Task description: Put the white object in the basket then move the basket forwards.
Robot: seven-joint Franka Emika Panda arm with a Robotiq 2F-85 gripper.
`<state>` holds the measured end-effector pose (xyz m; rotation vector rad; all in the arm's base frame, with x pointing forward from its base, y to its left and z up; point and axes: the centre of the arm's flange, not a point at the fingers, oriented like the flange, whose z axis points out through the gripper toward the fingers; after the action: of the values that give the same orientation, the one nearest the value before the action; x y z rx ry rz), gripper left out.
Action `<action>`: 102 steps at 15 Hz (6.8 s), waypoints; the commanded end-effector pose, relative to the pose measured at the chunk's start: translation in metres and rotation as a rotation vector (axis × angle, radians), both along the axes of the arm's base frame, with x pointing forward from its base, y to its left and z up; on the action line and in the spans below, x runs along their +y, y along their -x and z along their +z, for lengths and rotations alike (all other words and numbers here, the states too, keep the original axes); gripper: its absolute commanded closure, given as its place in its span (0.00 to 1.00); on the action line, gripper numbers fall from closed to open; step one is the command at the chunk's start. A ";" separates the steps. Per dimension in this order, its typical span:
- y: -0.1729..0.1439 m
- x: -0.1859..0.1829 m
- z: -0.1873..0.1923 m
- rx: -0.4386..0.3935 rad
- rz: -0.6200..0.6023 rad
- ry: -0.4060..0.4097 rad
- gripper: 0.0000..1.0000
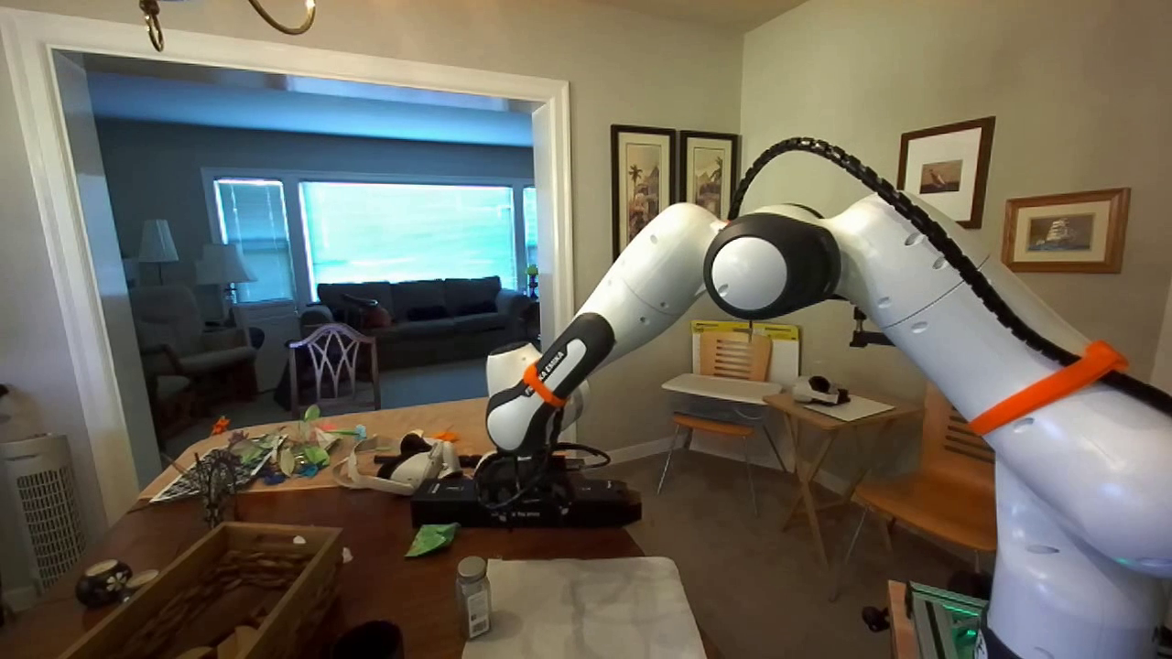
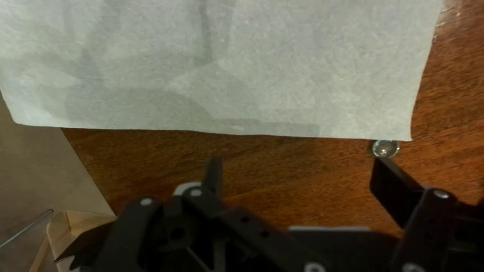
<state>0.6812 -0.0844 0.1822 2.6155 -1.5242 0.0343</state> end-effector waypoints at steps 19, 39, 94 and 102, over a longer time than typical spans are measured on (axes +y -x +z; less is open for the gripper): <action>-0.056 -0.009 -0.043 -0.056 0.092 0.020 0.00; -0.065 0.028 -0.070 -0.056 0.159 0.007 0.46; -0.039 0.311 0.034 0.259 1.843 -0.166 0.94; -0.048 0.323 0.033 0.205 1.931 -0.143 0.94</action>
<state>0.7160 0.2344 0.2180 2.8384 1.2838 -0.2037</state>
